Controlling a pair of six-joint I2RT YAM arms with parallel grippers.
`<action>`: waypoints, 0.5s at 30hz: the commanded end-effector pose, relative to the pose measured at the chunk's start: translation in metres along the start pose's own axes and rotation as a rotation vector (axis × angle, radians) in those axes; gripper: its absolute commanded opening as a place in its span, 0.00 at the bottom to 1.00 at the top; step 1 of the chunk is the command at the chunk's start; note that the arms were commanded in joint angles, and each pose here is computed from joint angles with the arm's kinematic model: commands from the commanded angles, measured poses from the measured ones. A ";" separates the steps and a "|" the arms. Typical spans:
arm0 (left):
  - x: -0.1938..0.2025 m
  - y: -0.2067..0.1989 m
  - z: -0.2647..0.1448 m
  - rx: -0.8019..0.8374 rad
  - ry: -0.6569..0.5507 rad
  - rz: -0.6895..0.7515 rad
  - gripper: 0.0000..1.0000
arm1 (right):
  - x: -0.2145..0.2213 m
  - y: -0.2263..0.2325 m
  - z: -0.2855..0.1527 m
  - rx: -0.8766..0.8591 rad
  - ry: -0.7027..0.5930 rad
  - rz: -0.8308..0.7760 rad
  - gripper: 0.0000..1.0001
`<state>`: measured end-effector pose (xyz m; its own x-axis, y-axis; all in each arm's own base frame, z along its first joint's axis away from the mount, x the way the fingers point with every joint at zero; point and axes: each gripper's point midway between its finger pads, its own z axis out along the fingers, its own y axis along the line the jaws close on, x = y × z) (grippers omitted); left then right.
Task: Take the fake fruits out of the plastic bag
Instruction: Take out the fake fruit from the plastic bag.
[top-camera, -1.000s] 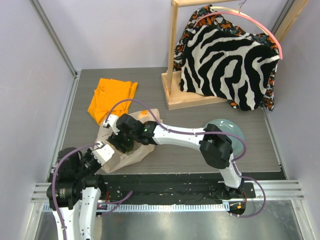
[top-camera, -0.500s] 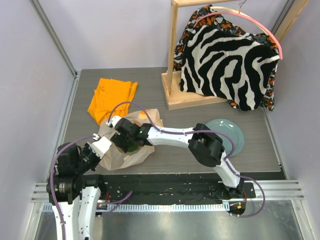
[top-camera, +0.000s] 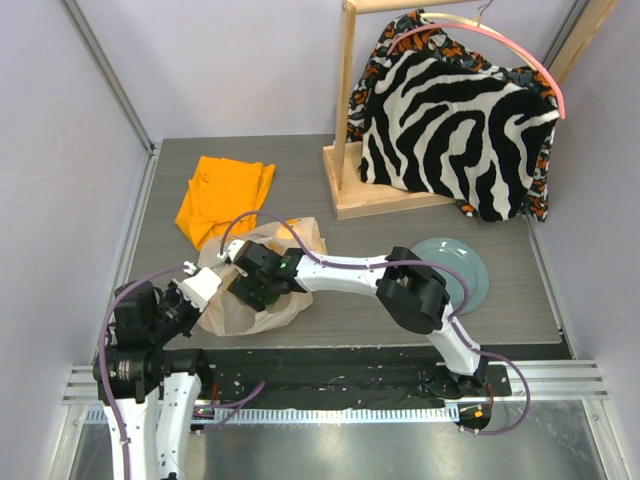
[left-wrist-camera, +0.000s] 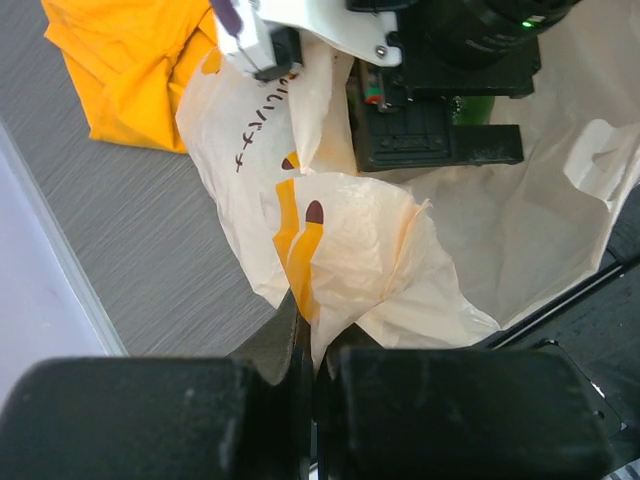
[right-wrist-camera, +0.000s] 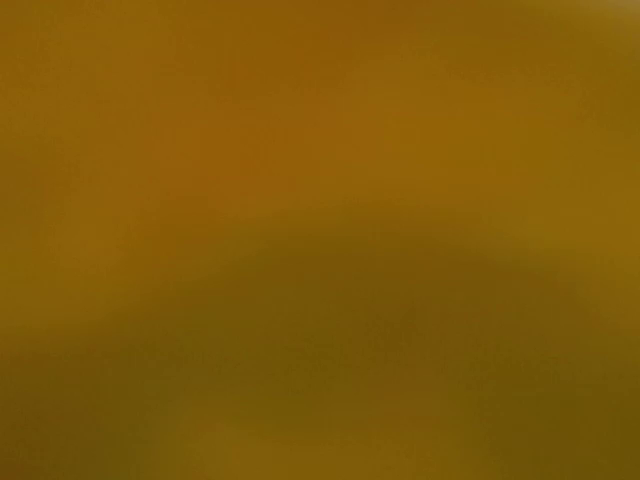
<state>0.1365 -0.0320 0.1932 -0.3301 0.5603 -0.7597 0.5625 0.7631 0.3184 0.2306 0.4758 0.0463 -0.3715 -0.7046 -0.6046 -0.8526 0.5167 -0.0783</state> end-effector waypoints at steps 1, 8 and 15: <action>-0.015 0.010 0.002 -0.028 -0.050 -0.001 0.00 | -0.001 -0.003 -0.027 -0.014 -0.013 -0.026 0.96; -0.018 0.013 0.003 -0.041 -0.061 -0.015 0.00 | -0.008 -0.020 -0.043 0.012 -0.062 -0.064 0.51; -0.035 0.025 0.012 -0.059 -0.122 -0.043 0.00 | -0.114 -0.015 -0.150 -0.206 -0.357 -0.088 0.41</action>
<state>0.1487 -0.0331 0.2037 -0.3115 0.5243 -0.7925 0.5299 0.7882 0.3131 0.2288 0.4526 0.0831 -0.2955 -0.7323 -0.6135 -0.9039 0.4221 -0.0685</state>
